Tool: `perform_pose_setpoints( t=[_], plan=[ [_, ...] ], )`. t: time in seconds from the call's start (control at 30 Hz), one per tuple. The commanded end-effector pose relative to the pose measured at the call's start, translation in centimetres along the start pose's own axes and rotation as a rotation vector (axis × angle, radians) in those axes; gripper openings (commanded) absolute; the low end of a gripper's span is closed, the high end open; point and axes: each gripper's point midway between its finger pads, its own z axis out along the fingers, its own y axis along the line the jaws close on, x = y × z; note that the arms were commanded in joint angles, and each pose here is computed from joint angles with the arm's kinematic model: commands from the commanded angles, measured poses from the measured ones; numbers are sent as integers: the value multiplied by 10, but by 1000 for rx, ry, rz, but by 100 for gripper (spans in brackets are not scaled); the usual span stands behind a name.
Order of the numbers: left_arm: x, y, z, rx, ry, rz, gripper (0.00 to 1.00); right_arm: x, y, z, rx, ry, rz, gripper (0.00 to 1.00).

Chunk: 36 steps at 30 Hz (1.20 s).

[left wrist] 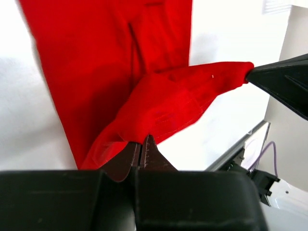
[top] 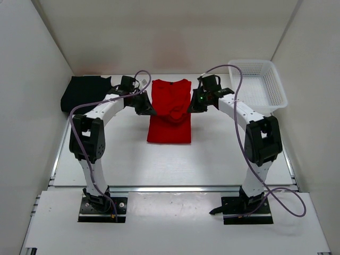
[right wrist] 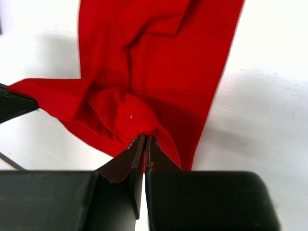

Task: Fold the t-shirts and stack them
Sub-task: Fold the folded rectangular tshirt in 1/3 of the way, then grab one side of the 2/3 rectangular tshirt with both arms

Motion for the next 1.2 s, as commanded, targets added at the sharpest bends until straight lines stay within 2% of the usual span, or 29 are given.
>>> perform_pose_setpoints(
  t=[0.0,0.17,0.33,0.37,0.4,0.43,0.47,0.5,0.53,0.6,0.7,0.8,0.83,0.9,1.0,1.07,1.13,1.17],
  plan=[
    [-23,0,-3,-8,-51,27,0,-21,2,4,-29,-21,-44,0],
    [-31,10,11,-18,-45,15,0,-19,-12,26,-18,39,-25,0],
    [-35,28,20,-76,-47,3,0,-27,-19,36,-6,46,-26,1],
    [-37,30,21,-81,-53,3,2,-27,-25,39,-3,55,-9,3],
    [-36,36,25,-92,-47,0,4,-31,-21,40,-11,44,-22,10],
    [-39,37,24,-90,-56,-5,12,-32,-26,44,-9,49,-25,17],
    [-41,42,27,-89,-62,-11,26,-39,-28,44,-11,48,-23,22],
    [-43,45,32,-79,-66,-6,35,-38,-34,45,12,58,-31,24],
    [-44,49,33,-90,-68,8,55,-47,-36,43,31,49,-49,26],
    [-53,49,31,-100,-87,56,80,-60,-40,38,70,38,-85,27],
    [-74,44,7,-111,-160,92,99,-73,-19,19,105,12,-204,28],
    [-85,32,-27,-92,-243,139,99,-50,3,22,98,56,-323,23],
    [-78,37,-26,-88,-237,158,99,-38,-2,24,119,88,-335,19],
    [-68,25,-46,-75,-256,226,99,-2,-4,31,126,164,-321,22],
    [-15,26,-41,-58,-112,279,98,26,2,22,79,150,-203,28],
    [25,42,-32,-77,11,224,97,33,-2,10,86,88,-155,35],
    [46,54,-26,-83,48,179,97,38,-8,-5,72,18,-82,42],
    [54,61,-24,-79,59,135,97,42,-4,-8,35,24,-49,42]
  ],
)
